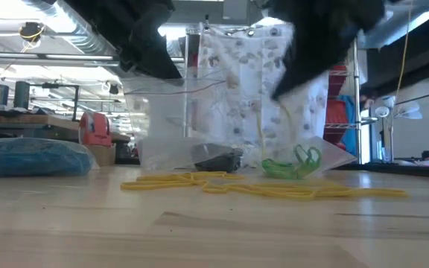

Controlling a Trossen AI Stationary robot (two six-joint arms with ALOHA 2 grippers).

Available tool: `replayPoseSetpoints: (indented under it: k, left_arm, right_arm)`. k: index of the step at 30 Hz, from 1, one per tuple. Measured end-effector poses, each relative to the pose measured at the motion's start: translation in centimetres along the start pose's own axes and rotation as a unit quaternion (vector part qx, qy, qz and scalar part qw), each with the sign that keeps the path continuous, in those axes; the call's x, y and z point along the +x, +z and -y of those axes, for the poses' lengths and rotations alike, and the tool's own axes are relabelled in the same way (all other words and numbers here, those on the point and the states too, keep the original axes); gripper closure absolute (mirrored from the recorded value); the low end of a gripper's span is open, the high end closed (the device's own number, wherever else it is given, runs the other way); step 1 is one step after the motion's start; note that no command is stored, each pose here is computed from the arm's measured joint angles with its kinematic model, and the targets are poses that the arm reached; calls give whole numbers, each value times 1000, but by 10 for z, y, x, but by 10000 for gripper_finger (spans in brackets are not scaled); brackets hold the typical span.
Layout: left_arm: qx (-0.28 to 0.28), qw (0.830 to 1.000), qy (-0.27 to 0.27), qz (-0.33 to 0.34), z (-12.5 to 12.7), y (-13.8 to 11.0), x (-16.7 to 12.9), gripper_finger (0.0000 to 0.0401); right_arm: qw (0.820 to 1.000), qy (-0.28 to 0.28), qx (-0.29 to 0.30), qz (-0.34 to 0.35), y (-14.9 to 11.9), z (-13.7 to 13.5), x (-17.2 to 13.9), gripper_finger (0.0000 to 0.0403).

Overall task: Sort rubber bands
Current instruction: Put the yellow rubber band into the transparent zip bag

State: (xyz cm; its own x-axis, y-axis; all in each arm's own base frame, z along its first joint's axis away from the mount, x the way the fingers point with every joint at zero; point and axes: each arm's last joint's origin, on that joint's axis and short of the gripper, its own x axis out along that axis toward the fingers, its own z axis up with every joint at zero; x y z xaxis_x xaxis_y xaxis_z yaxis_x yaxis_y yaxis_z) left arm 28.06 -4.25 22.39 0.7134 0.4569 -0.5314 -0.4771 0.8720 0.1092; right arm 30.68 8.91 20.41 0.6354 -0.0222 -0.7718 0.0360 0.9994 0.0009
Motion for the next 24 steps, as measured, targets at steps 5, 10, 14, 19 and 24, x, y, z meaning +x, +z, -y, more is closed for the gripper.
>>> replayPoseSetpoints:
  k: [5, 10, 14, 19, 24]
  left_arm:
    - [0, 1000, -1, 0, 0, 0, 0, 400]
    - [-4, 1000, -3, 1, 1, 0, -1, 400]
    - [-11, 1000, -14, 6, 3, 1, -1, 400]
    - [-21, 999, -26, 9, 4, 2, -1, 400]
    - [-29, 999, -27, 9, 4, 3, -1, 400]
  right_arm:
    - [999, -1, -12, 35, 16, -1, -13, 402]
    - [994, -20, -52, 98, 46, -4, -29, 402]
    - [982, -44, -95, 157, 77, -6, -50, 402]
    - [961, -91, -144, 219, 108, -6, -76, 402]
    - [946, -121, -164, 251, 127, -3, -94, 402]
